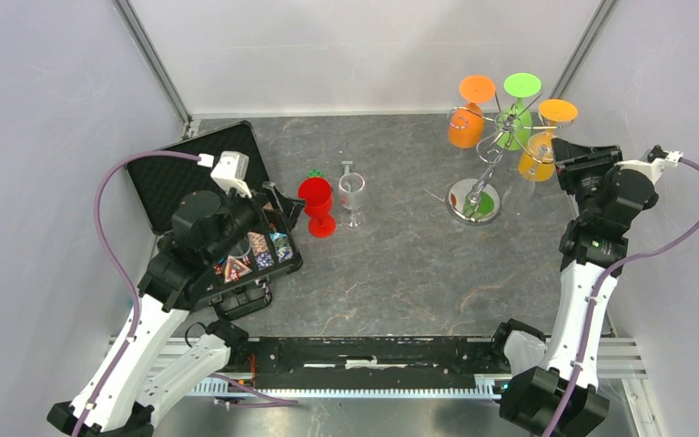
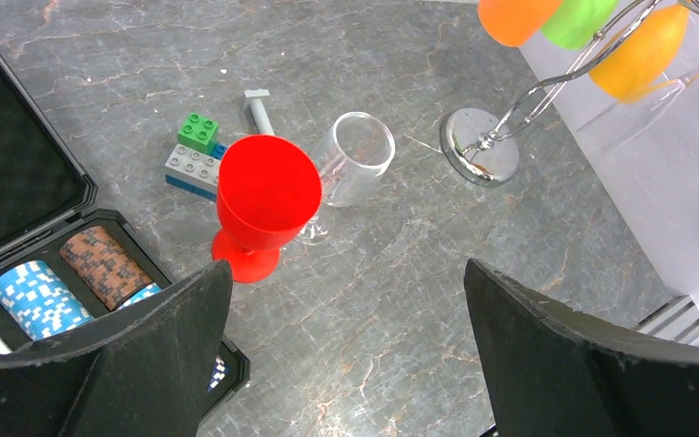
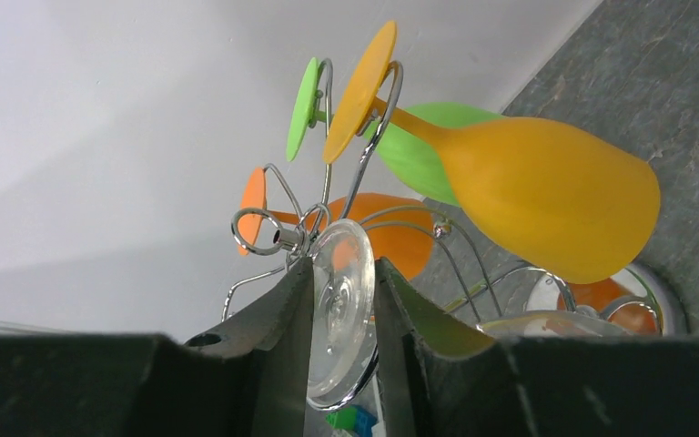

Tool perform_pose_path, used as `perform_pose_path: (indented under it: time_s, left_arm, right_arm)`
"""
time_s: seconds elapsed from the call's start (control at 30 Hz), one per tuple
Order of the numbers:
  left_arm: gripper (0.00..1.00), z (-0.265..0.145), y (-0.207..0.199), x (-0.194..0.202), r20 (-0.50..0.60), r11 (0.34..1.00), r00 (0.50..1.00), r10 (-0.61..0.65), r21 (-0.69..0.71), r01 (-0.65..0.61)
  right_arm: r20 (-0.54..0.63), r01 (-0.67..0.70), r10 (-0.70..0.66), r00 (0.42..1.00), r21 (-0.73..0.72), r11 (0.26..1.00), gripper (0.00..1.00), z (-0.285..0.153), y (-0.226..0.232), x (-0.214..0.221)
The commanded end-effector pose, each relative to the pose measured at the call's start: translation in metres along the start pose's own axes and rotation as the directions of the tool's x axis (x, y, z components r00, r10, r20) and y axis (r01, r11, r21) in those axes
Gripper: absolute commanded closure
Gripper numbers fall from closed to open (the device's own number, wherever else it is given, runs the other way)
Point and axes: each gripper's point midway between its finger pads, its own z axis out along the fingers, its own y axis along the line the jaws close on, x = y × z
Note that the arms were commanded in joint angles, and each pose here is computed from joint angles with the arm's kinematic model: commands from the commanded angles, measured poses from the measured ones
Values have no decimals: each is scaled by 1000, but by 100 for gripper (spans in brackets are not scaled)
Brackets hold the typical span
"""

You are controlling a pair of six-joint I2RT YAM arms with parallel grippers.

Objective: Take the wine glass off the wine glass rack

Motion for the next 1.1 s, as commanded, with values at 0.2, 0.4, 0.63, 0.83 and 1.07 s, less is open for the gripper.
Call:
perform_pose_path:
  time_s: [0.2, 0.4, 0.63, 0.83, 1.07]
  left_arm:
    - [0, -1, -2, -12, 49, 1000, 999, -11, 0, 11]
    - [0, -3, 1, -13, 62, 1000, 998, -13, -17, 14]
    - [0, -2, 2, -13, 63, 1000, 998, -14, -22, 16]
    - [0, -2, 2, -14, 65, 1000, 998, -17, -23, 19]
    - [0, 1, 1, -12, 57, 999, 998, -28, -16, 29]
  right_arm:
    - [4, -30, 30, 1000, -1, 1000, 96, -9, 13, -5]
    - [119, -38, 35, 992, 25, 999, 100, -23, 23, -28]
    - [125, -48, 43, 991, 37, 998, 100, -38, 30, -28]
    - [77, -66, 67, 995, -11, 998, 100, -43, 38, -18]
    - [38, -97, 99, 994, -71, 993, 100, -33, 43, -12]
